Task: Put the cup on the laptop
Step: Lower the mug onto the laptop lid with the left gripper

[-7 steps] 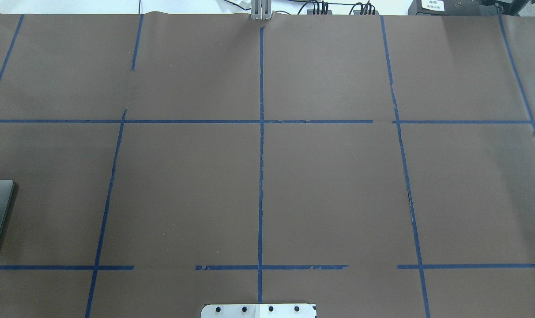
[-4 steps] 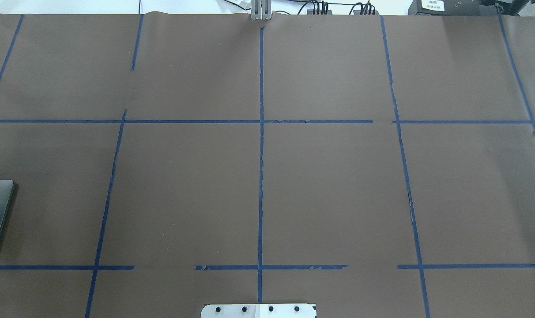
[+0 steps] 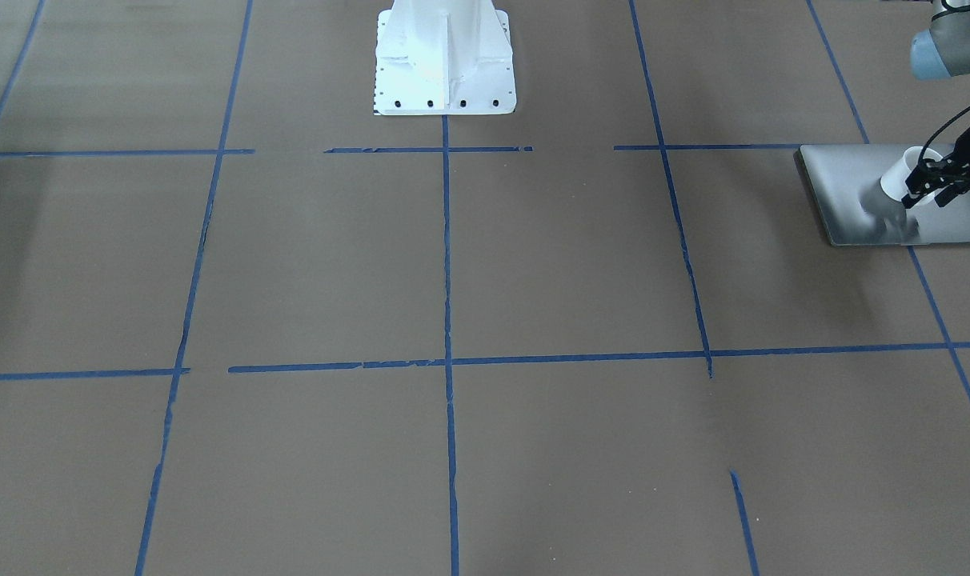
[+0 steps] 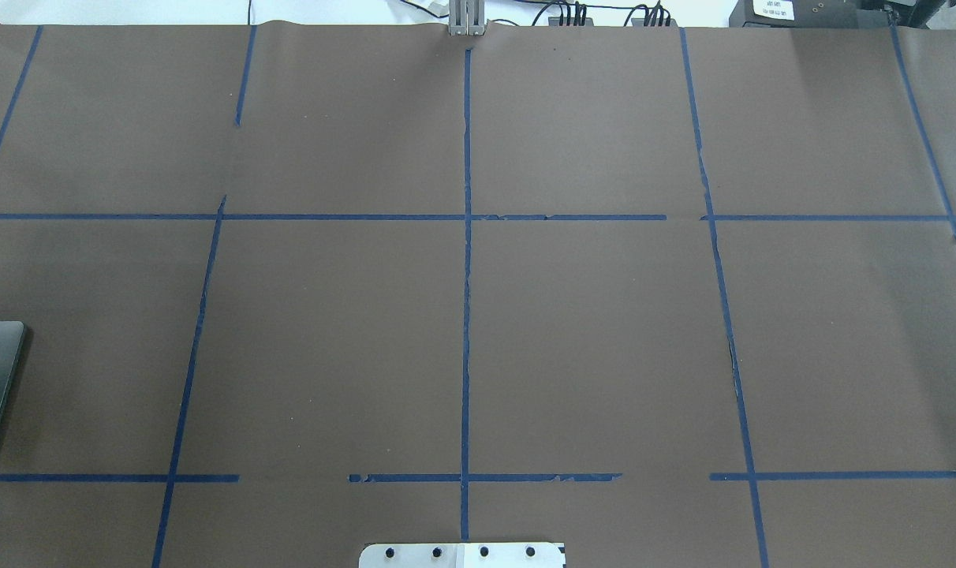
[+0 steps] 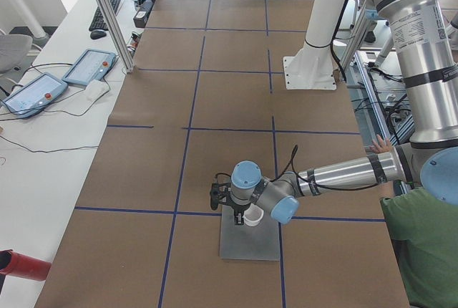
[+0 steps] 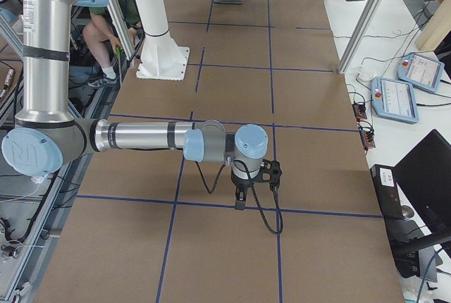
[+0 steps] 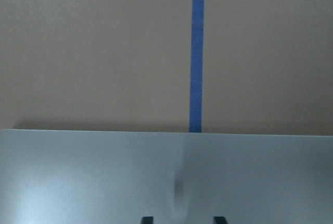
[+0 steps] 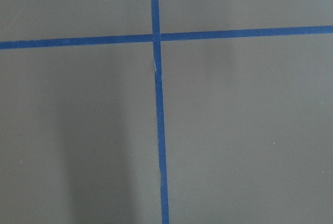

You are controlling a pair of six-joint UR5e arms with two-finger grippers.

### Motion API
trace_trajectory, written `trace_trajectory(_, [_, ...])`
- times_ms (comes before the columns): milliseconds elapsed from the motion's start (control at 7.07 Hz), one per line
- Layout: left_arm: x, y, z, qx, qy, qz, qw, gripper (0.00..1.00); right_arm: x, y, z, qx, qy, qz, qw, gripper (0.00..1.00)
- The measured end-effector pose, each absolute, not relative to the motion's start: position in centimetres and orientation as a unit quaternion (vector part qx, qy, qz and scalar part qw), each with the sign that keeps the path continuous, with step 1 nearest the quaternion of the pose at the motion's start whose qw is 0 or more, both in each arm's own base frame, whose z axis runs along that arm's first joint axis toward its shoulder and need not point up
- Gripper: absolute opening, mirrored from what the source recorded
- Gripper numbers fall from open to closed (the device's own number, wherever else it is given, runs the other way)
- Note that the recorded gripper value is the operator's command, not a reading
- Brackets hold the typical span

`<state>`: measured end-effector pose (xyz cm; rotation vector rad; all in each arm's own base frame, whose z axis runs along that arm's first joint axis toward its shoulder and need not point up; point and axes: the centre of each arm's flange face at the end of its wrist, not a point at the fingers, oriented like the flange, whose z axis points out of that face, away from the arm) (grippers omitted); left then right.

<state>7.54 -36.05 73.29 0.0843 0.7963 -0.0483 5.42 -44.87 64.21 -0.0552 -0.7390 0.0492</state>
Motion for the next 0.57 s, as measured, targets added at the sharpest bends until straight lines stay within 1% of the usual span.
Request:
trace_trajectory(283, [7.7,-36.7,72.5,0.055,0.391,-0.006,0.919,1.0,5.4,-44.9,64.2,-0.027,-0.361,0.024,0.932,1.0])
trace_trajectory(566, [7.7,-38.7,71.8,0.066,0.387,0.025,0.919,1.0,5.4,-44.9,64.2,-0.027,-0.361,0.024,0.932,1.0])
